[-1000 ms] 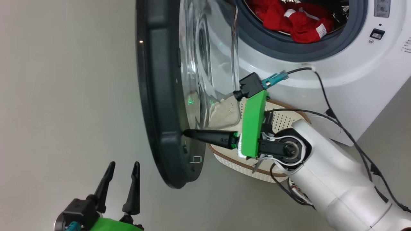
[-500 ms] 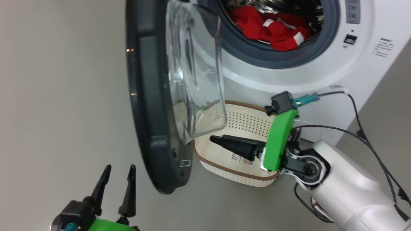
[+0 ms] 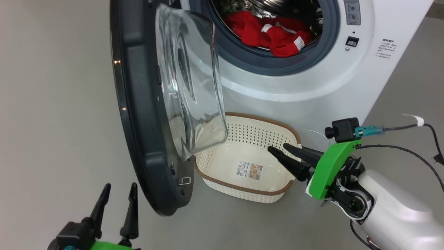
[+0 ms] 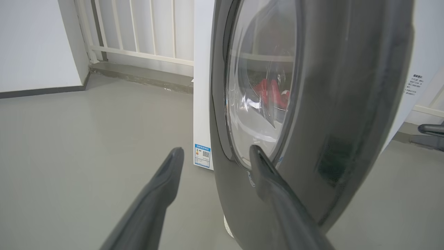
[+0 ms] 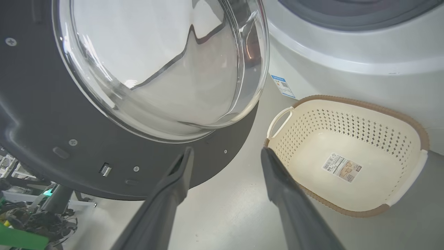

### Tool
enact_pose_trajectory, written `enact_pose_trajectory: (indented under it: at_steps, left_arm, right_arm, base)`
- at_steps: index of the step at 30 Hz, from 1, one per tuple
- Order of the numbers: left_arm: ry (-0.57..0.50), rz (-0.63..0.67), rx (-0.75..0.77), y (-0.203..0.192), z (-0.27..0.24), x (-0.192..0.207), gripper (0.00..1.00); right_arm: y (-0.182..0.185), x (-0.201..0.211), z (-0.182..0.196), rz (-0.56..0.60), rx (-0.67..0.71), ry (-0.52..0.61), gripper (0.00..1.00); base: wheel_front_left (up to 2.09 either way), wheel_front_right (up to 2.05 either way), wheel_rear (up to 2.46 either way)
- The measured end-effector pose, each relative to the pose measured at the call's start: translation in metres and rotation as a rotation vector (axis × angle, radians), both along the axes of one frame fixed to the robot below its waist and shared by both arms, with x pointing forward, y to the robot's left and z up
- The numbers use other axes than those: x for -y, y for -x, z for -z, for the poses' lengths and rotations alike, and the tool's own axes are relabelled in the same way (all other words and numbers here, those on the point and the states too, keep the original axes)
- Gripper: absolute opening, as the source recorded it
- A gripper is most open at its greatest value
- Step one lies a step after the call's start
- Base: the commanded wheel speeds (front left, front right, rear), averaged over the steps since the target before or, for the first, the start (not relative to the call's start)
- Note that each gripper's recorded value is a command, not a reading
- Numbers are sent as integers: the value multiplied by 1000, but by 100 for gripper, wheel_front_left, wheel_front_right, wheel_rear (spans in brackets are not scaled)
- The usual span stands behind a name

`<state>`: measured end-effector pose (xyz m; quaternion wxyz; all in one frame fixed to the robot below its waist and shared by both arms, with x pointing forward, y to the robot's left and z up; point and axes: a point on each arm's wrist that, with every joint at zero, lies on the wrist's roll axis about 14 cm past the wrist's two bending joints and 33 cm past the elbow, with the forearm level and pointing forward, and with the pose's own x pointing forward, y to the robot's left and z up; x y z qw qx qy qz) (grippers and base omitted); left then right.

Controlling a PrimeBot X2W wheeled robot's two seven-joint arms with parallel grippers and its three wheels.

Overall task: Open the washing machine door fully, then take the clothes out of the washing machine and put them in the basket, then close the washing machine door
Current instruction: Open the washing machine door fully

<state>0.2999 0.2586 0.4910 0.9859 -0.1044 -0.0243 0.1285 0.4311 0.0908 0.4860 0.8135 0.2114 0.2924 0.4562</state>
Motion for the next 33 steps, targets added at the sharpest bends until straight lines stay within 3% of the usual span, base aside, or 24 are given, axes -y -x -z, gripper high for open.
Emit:
enact_pose_trajectory:
  at_steps: [7, 13, 18, 25, 33]
  left_arm:
    - [-5, -6, -3, 0, 1, -3, 100]
    - [-5, -15, -3, 1, 1, -6, 100]
    - [-5, -20, -7, 1, 2, -7, 100]
    - [-6, -23, -11, 1, 3, -8, 100]
    - [-5, -28, -9, 4, 2, -9, 100]
  right_arm:
    - [-17, 21, 1, 116, 225, -6, 100]
    - [-23, 31, 3, 138, 351, 29, 100]
    - [-39, 37, -27, 205, 473, -20, 100]
    - [-32, 55, -18, 299, 499, -23, 100]
    - [-12, 63, 2, 299, 521, 37, 100]
  base:
    - [0, 0, 0]
    - [0, 0, 0]
    - [0, 0, 0]
    - [0, 0, 0]
    - [0, 0, 0]
